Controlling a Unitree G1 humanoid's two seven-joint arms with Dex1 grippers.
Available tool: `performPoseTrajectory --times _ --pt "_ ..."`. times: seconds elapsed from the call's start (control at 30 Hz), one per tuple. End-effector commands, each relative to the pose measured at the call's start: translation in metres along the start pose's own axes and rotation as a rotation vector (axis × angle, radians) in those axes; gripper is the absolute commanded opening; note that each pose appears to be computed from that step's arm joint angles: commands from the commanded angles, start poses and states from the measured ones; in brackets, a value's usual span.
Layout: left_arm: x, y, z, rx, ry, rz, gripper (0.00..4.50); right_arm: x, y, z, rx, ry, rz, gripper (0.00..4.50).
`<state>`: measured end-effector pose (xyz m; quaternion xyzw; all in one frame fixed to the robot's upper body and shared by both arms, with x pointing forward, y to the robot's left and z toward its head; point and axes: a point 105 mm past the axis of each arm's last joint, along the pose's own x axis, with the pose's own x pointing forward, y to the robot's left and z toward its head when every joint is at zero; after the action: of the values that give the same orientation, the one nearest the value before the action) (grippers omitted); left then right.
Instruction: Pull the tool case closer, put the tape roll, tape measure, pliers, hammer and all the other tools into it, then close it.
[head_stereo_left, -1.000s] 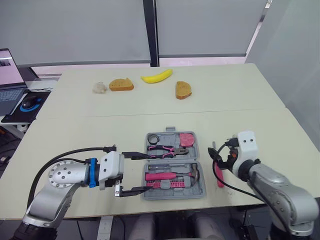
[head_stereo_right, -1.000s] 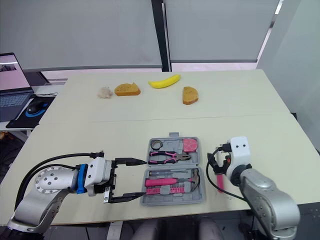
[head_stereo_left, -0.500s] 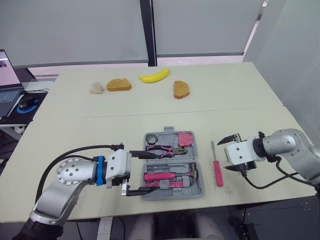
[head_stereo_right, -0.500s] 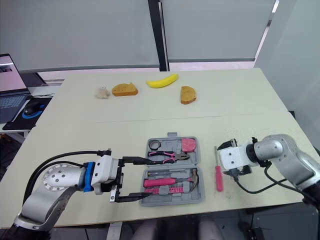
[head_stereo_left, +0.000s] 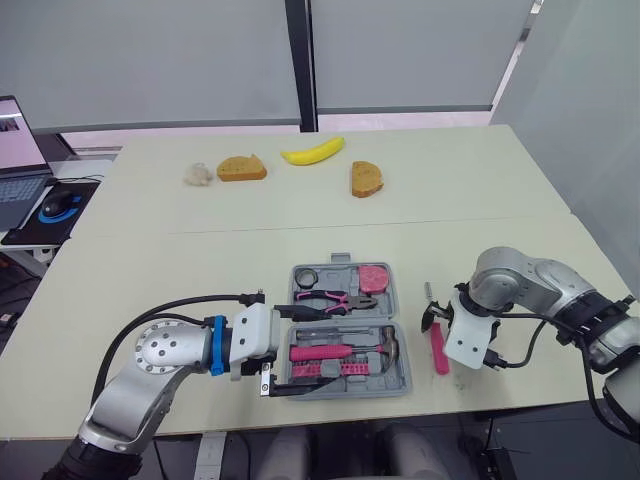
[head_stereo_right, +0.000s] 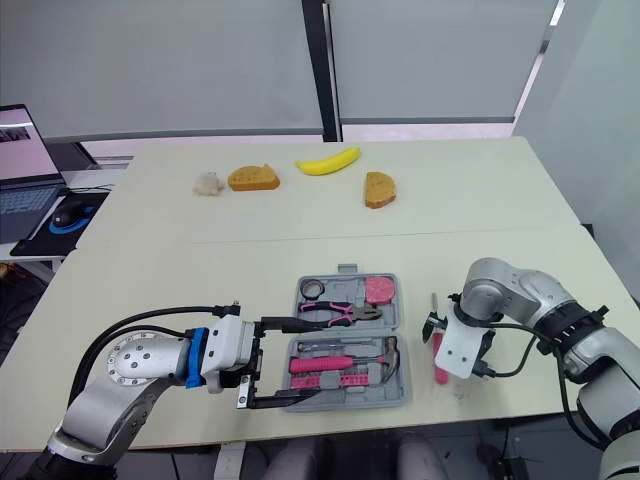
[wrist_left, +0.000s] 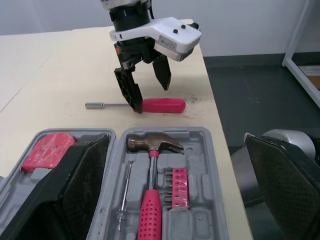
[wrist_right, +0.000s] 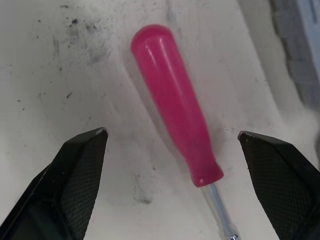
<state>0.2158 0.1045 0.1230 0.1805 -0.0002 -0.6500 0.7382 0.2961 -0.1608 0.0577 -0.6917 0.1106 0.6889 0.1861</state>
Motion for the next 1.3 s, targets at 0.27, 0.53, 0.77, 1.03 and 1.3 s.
performPoseTrajectory --times 0.27,0.53,0.77,1.03,1.3 --pt "0.005 -0.003 0.007 0.037 -0.015 0.011 4.5 0.007 -0.015 -0.007 -0.056 0.009 0.006 3.24" --pt "0.005 -0.006 0.005 0.033 -0.009 0.014 4.5 0.015 -0.01 -0.021 -0.038 0.054 0.01 1.8" --pt "0.007 -0.006 0.006 0.033 -0.03 0.0 4.5 0.004 -0.009 -0.02 0.024 0.042 -0.04 1.07" --pt "0.011 -0.002 0.007 0.047 -0.055 -0.006 4.5 -0.025 0.006 -0.005 0.227 -0.008 -0.125 0.63" --pt "0.013 0.004 0.007 0.065 -0.076 -0.009 4.5 -0.055 0.032 0.04 0.788 -0.235 -0.231 0.63"
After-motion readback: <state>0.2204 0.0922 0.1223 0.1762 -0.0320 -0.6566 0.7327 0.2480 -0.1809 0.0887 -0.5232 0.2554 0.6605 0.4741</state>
